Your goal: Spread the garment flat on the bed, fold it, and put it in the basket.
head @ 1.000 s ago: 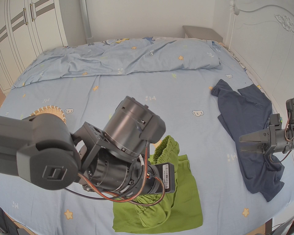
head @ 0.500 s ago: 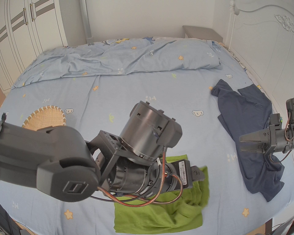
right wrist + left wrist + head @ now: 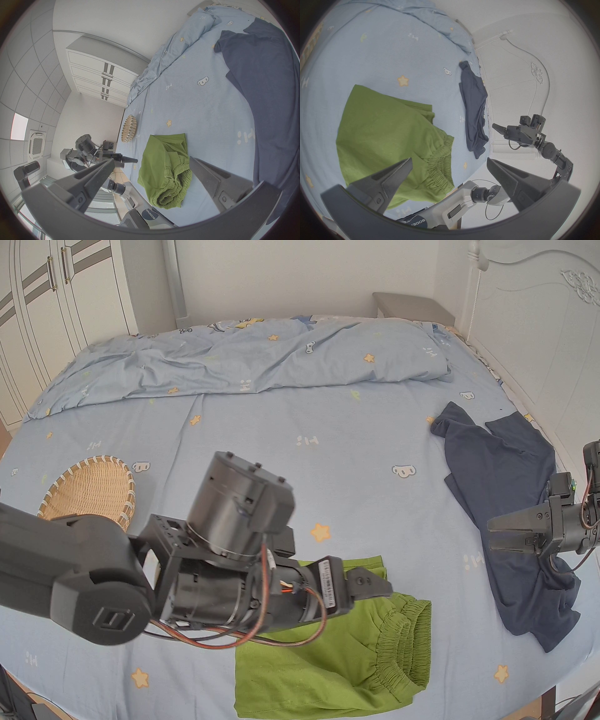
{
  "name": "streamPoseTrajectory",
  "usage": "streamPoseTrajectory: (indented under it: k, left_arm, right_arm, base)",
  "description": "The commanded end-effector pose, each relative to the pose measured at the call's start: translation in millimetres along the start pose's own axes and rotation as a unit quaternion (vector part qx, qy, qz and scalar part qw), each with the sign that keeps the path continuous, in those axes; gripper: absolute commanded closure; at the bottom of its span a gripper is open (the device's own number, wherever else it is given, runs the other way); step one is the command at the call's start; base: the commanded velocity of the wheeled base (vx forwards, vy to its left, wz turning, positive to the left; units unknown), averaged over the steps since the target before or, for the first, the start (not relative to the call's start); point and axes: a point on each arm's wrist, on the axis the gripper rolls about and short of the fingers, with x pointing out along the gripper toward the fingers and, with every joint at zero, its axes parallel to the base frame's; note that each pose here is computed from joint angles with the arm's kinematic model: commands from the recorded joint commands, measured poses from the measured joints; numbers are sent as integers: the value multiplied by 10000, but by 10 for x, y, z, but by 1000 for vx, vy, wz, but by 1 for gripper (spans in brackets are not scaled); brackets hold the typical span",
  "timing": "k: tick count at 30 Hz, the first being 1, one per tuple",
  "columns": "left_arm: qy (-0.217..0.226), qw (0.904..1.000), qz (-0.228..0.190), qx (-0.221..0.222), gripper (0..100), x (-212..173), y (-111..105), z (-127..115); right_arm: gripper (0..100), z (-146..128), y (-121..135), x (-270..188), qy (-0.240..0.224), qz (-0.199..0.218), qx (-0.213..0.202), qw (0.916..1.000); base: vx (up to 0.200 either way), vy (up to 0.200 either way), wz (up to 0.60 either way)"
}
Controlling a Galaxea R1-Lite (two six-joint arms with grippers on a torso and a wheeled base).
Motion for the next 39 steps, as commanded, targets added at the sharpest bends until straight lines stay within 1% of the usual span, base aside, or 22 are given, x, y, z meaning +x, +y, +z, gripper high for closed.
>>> streamPoseTrajectory:
  k: [1,2,3,6,7,8,9,10,12,14,19,23,25,31,36,39]
  left_arm:
    - [-28,9991,34,-428,0,-279,443,194]
    - [153,9983,-88,-562,0,-362,631,228]
    - [453,9962,-353,-648,0,-465,884,227]
    - [816,9912,-876,-557,0,-587,1331,137]
    - [814,9906,-1004,-452,0,-616,1432,111]
    - [826,9902,-1040,-438,0,-619,1466,98]
    - [773,9900,-1124,-361,0,-624,1656,80]
    - [727,9909,-1079,-349,0,-615,1774,65]
    - [669,9921,-1000,-353,0,-601,1894,58]
    - [650,9924,-966,-396,0,-587,1942,74]
    - [779,9914,-897,-545,0,-489,2032,79]
    - [969,9893,-902,-613,0,-375,2077,46]
    - [1047,9886,-926,-562,0,-273,2099,27]
    - [1069,9882,-1021,-411,0,-110,2118,6]
    - [1004,9891,-1043,-285,0,20,2182,23]
    - [960,9891,-1076,-283,0,54,2169,33]
  right_arm:
    - [0,-29,58,4,41,59,-52,10000]
    - [0,-37,99,-9,29,86,-106,9999]
    - [0,-51,137,-29,13,111,-156,9998]
    - [0,-63,172,-51,-15,124,-209,9997]
    - [0,-65,181,-54,-18,131,-225,9997]
    - [0,-66,183,-52,-12,136,-220,9997]
    - [0,-78,210,-49,8,167,-256,9995]
    - [0,-92,229,-46,26,193,-282,9994]
    - [0,-109,258,-55,23,218,-331,9992]
    - [0,-119,277,-62,21,231,-355,9991]
    - [0,-119,281,-65,13,234,-322,9992]
    - [0,-113,284,-66,4,245,-279,9993]
    - [0,-112,281,-63,11,251,-273,9993]
    - [0,-114,279,-62,11,251,-273,9993]
    - [0,-115,278,-62,9,260,-279,9993]
    - [0,-123,255,-47,34,252,-242,9994]
  base:
    - [0,0,0]
    - [0,0,0]
    - [0,0,0]
    - [0,0,0]
    - [0,0,0]
    - [0,0,0]
    - [0,0,0]
    - [0,0,0]
    - [0,0,0]
    - [0,0,0]
    - [0,0,0]
    - [0,0,0]
    - [0,0,0]
    - [0,0,0]
    - [0,0,0]
    - [0,0,0]
